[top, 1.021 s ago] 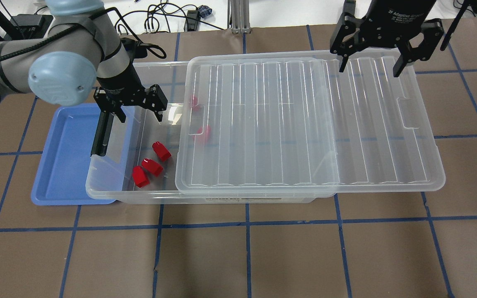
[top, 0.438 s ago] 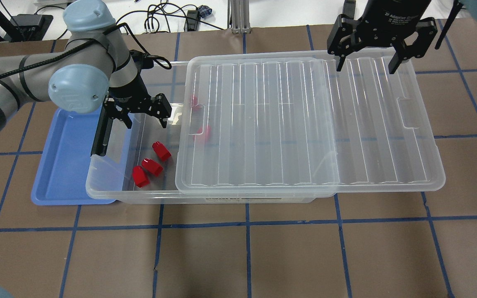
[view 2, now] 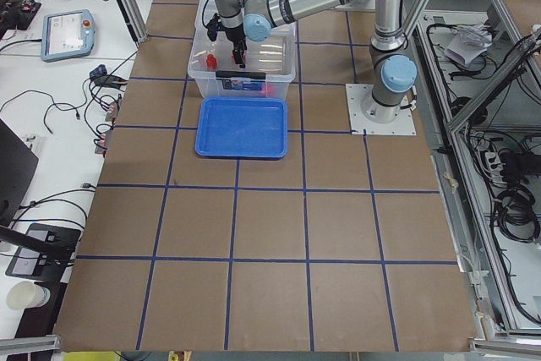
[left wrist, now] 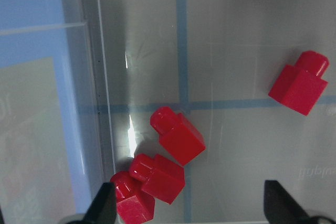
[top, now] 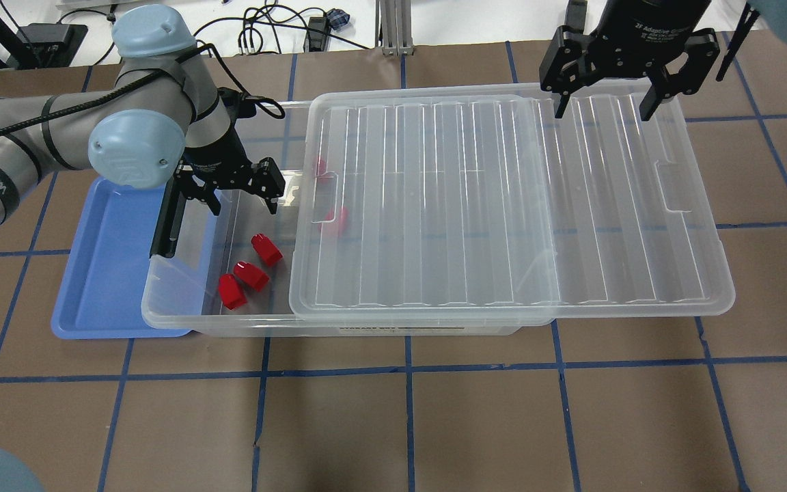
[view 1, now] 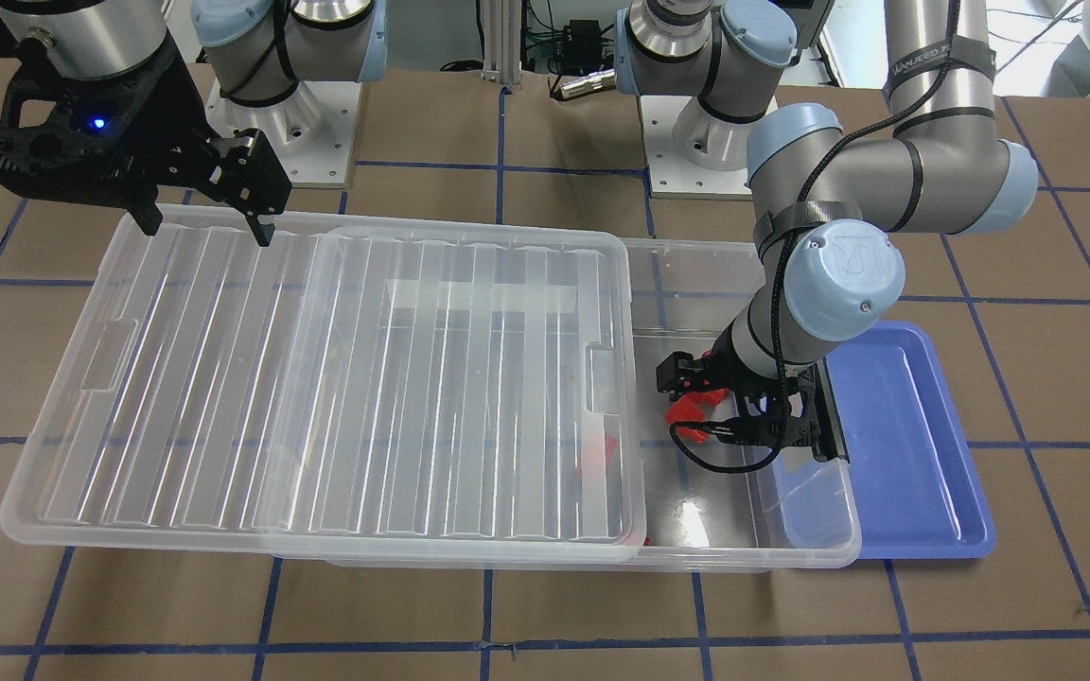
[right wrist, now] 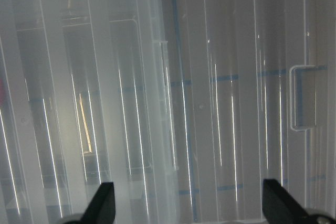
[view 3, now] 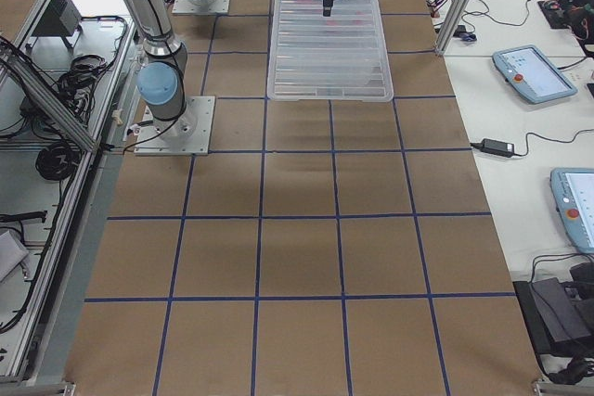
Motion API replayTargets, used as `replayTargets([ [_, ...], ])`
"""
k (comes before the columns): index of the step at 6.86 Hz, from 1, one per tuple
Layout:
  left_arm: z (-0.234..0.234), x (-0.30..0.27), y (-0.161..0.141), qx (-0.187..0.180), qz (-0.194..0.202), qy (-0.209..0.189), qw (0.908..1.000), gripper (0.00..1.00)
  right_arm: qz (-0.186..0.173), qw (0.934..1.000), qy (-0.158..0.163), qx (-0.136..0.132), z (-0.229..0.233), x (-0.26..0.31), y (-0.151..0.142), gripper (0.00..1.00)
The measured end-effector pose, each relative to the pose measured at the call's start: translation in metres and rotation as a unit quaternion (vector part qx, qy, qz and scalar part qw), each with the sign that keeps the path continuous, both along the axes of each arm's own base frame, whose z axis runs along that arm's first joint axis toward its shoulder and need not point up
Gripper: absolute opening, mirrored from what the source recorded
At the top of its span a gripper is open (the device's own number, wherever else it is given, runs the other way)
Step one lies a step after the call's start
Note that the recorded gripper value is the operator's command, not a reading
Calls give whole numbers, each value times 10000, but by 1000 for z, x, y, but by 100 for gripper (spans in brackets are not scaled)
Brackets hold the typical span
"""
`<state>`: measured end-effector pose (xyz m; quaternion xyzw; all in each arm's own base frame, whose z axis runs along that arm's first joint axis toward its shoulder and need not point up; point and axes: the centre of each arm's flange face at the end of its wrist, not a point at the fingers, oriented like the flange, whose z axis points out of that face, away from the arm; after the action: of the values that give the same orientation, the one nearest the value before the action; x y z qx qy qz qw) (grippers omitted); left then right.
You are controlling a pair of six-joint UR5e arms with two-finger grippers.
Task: Place red block in blue tray from box
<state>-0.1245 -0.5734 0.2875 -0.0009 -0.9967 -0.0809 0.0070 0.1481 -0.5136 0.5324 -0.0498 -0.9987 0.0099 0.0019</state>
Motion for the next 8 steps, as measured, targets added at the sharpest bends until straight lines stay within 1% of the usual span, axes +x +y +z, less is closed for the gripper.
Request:
replayTargets([
  [2, -14, 3, 0, -60, 220, -30, 9997, 100, 1, 10000, 11, 2, 0, -1, 0, 100],
  [4, -39, 5, 8, -240, 480, -60, 9985, 100, -7, 10000, 10, -20, 2, -1, 1, 100],
  [5, -48, 5, 11, -284, 673, -85, 9973, 100, -11, 10000, 10, -31, 3, -1, 2, 100],
  [8, -66, 4, 18, -162, 1200, -163, 9925, 100, -16, 10000, 7, -47, 5, -1, 4, 100],
])
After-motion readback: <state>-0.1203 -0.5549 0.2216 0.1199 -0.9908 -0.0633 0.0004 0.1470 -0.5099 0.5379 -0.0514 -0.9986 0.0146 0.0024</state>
